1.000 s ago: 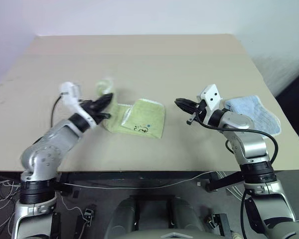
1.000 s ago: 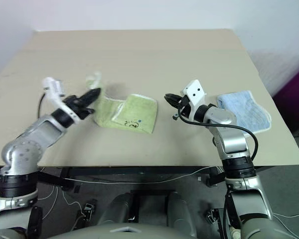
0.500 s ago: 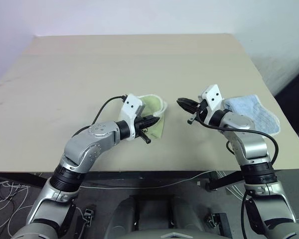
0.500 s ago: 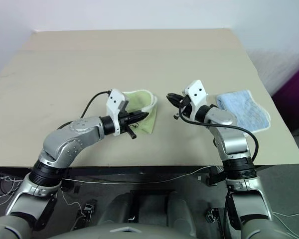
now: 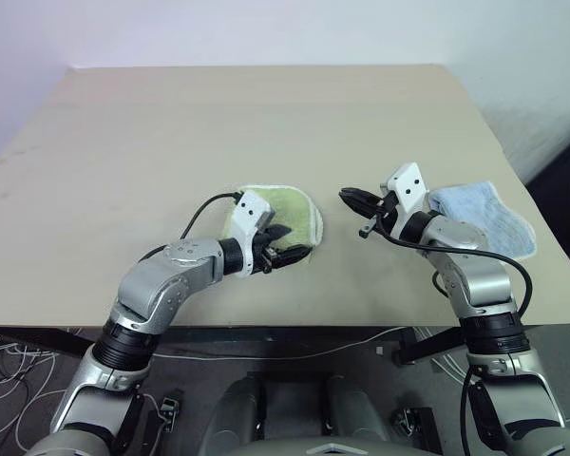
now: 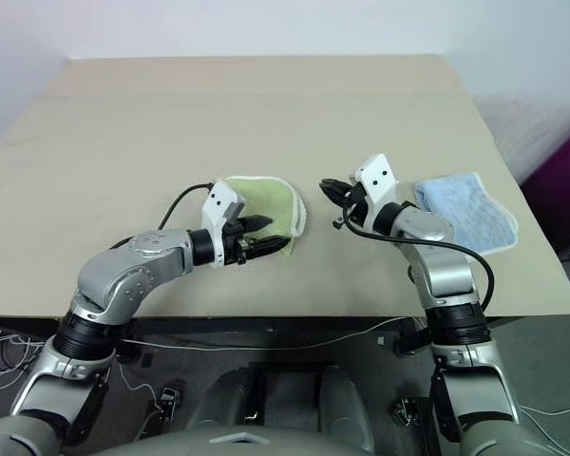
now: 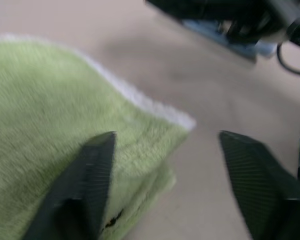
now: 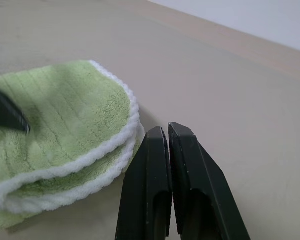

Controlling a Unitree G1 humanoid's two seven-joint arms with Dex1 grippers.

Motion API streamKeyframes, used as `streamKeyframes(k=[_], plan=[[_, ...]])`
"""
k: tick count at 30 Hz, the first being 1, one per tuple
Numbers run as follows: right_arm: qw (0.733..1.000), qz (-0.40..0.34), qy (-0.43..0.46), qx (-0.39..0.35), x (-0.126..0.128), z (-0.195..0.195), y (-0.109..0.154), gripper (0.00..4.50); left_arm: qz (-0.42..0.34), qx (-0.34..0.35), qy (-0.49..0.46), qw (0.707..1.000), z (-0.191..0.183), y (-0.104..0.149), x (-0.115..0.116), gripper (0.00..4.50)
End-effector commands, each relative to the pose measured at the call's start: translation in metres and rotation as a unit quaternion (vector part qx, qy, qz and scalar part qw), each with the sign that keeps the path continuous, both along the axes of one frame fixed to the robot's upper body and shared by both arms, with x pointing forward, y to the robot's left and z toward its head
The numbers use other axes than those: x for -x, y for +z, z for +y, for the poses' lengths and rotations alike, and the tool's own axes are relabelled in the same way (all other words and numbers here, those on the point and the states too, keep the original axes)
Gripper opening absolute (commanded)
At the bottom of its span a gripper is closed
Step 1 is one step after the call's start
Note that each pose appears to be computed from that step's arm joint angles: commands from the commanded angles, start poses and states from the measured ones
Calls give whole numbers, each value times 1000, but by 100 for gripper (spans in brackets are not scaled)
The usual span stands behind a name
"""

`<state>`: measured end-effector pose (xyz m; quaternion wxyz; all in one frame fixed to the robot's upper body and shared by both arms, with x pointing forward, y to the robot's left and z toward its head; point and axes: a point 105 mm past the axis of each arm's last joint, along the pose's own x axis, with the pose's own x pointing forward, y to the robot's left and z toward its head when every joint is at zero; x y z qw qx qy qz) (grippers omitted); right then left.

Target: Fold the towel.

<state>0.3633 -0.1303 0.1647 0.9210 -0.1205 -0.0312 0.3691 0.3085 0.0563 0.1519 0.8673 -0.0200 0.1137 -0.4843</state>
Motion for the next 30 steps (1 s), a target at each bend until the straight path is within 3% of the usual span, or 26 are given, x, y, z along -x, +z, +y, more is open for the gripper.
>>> streamKeyframes(k=[1, 5, 7, 12, 15, 19, 25, 27, 30], plan=[[999, -37, 22, -8, 2, 10, 24, 17, -22, 86, -1, 996, 12, 37, 6, 411], [998, -34, 51, -16, 4, 26, 26, 9, -49, 92, 101, 989, 48, 44, -19, 414], [997, -29, 71, -25, 6, 41, 27, 0, -66, 50, 162, 983, 67, 32, -37, 376], [993, 12, 109, -49, 4, 78, 16, 0, -85, 7, 186, 979, 72, 10, -52, 220], [991, 49, 114, -46, 2, 91, -3, 0, -83, -28, 176, 980, 68, -8, -55, 121], [989, 110, 92, -16, -1, 96, -45, 0, -81, -91, 148, 982, 63, -36, -50, 121], [986, 145, 86, 12, 6, 93, -77, 0, -75, -158, 144, 974, 73, -67, -45, 121], [986, 140, 86, 13, 6, 92, -77, 0, -80, -137, 149, 976, 72, -63, -45, 121], [990, 109, 87, -13, 5, 89, -59, 0, -87, -37, 183, 978, 74, -33, -50, 121]])
